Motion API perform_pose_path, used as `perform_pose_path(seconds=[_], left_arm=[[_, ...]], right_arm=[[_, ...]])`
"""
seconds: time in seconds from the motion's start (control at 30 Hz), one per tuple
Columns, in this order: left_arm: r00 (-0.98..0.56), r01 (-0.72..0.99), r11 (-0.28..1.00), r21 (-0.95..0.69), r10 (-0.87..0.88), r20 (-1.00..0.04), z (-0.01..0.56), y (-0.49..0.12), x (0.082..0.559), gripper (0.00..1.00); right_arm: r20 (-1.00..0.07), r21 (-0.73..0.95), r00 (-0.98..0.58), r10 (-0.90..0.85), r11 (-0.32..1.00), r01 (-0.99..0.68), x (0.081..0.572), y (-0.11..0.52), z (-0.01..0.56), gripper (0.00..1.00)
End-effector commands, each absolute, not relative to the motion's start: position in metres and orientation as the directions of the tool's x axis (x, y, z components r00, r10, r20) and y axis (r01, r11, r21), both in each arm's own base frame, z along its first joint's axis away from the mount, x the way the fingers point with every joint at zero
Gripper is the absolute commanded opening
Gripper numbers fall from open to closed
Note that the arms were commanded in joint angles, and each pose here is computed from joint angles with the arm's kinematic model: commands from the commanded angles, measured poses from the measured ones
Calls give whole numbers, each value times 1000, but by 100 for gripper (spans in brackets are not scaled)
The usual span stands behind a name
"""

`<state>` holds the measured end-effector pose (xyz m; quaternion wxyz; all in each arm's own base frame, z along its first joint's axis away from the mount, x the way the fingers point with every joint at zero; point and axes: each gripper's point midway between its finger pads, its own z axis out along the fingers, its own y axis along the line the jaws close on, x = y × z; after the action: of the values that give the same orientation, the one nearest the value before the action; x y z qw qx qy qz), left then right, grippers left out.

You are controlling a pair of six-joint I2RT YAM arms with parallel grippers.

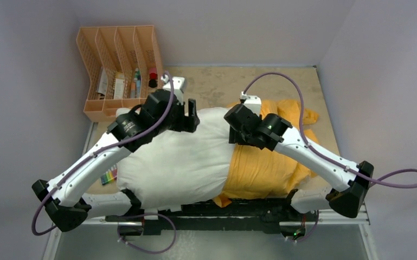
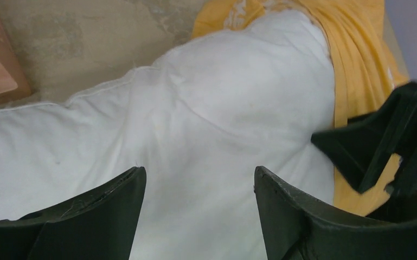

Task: Remove the pillowcase from the pillow
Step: Remove the pillow from the pillowcase.

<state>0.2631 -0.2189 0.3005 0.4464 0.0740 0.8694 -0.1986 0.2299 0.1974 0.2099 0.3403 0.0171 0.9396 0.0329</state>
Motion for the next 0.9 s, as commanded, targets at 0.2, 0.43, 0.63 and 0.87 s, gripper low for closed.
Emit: perform_pose_path(seconds=[0.2,0.43,0.63,0.87], left_arm=[[-566,504,856,-113,229,-792,263,-278,192,75],[-549,584,811,-30,368,-751,235,-307,170,77],[-569,462,881,103,383,-728,202,-285,181,54],[-663,215,941,260,336,-669,161,-213,210,0]], right_arm=[[-731,79,-676,97,995,58,227,162,230,60],[-674,180,-734,79,982,-59,224,202,216,72],[-690,85,-712,129,992,97,229,166,207,35],[-729,37,-656,194,969,246,249,79,213,0]])
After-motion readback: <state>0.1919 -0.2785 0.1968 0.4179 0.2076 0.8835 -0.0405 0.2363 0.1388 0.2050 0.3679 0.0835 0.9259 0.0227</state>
